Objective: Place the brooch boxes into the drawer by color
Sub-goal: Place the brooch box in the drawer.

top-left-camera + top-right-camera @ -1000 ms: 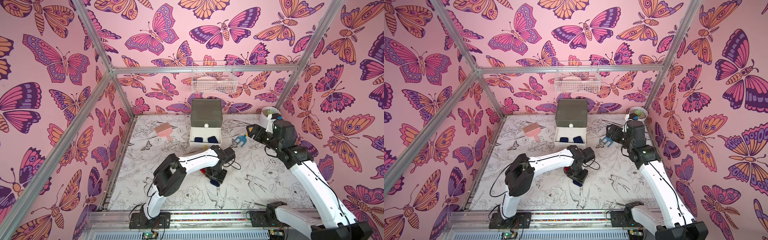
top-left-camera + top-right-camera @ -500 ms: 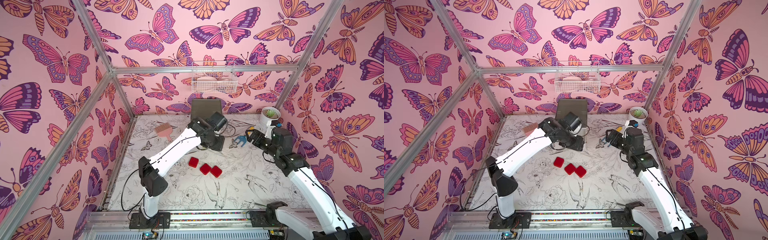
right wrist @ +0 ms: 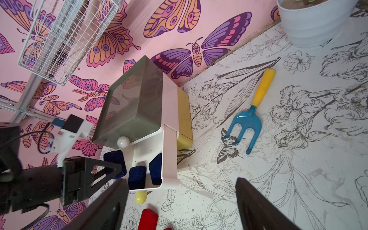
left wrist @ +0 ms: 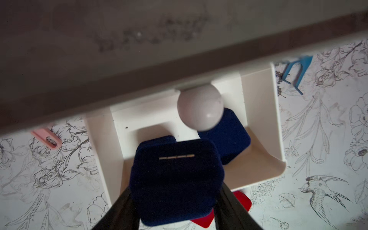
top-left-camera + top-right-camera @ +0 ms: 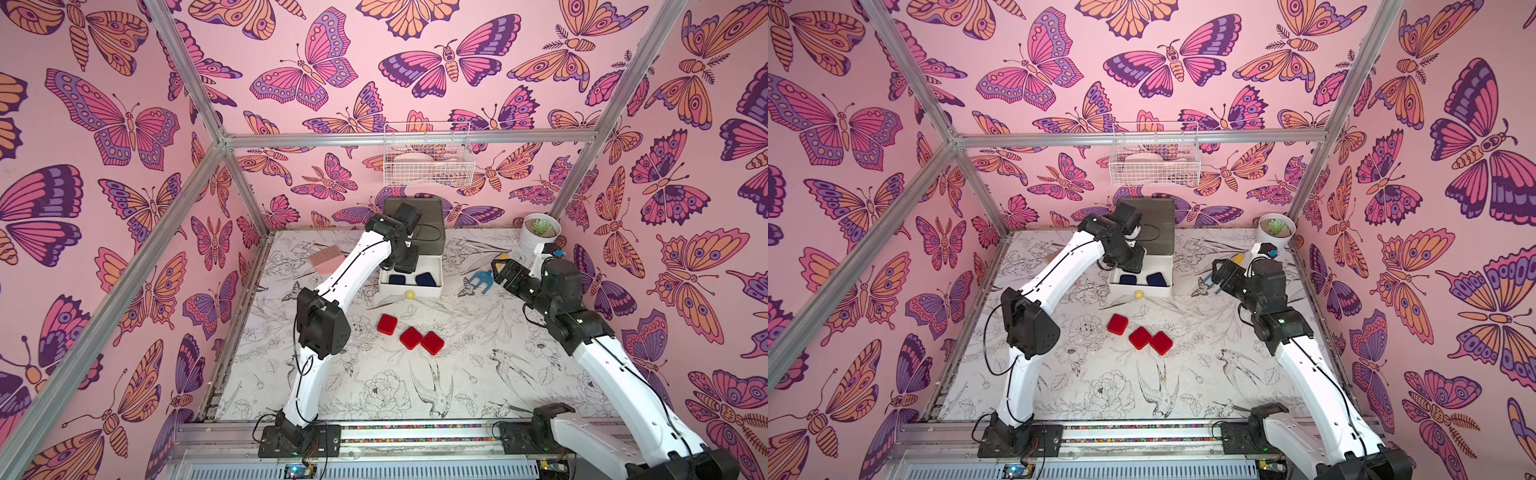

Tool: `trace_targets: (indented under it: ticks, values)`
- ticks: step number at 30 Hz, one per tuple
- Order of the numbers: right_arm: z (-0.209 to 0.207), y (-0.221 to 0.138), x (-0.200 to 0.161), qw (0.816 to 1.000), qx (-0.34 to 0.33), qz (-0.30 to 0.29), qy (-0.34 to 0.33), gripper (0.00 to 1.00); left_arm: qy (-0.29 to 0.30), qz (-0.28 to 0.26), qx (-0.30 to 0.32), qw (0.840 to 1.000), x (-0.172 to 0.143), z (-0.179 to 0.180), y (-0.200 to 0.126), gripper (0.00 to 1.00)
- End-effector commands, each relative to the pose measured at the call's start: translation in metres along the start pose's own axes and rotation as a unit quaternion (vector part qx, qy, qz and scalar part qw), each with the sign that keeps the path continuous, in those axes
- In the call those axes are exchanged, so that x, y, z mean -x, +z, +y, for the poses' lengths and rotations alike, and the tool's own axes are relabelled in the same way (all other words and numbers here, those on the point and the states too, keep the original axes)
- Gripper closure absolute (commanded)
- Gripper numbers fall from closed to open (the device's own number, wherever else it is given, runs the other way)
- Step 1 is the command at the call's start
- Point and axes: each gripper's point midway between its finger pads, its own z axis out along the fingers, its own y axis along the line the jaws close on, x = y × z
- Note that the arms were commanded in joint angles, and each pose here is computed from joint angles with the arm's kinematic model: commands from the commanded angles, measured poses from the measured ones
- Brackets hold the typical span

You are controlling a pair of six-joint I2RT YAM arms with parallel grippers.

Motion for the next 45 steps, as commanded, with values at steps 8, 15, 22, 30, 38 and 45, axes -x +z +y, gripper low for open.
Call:
trace_targets:
  ticks: [8,15,22,30,38,45]
  values:
    - [-0.008,-0.012,0.005,1.000,-0.027,-0.011,0.007,0.11,0.012,-0.002,-0.042,0.999,0.007,-0.010,0.020,0.44]
    - [-0.009,-0.014,0.003,0.999,-0.032,-0.004,0.002,0.11,0.004,-0.006,-0.043,0.999,0.007,-0.010,0.038,0.43]
    - [-0.009,-0.011,0.000,0.999,-0.033,0.003,0.000,0.11,0.007,-0.013,-0.035,0.999,0.011,-0.006,0.052,0.33]
    - [-0.001,-0.005,-0.010,0.999,-0.029,0.022,-0.036,0.11,0.017,-0.039,-0.042,0.998,0.023,-0.007,0.042,0.17]
    - [0.045,0.028,-0.059,0.987,-0.004,0.076,-0.141,0.11,0.027,-0.119,-0.092,0.988,0.047,-0.025,-0.036,0.16]
    - [0.086,0.080,-0.099,0.986,0.093,0.124,-0.055,0.23,-0.010,-0.162,-0.094,0.982,0.037,0.005,-0.099,0.16]
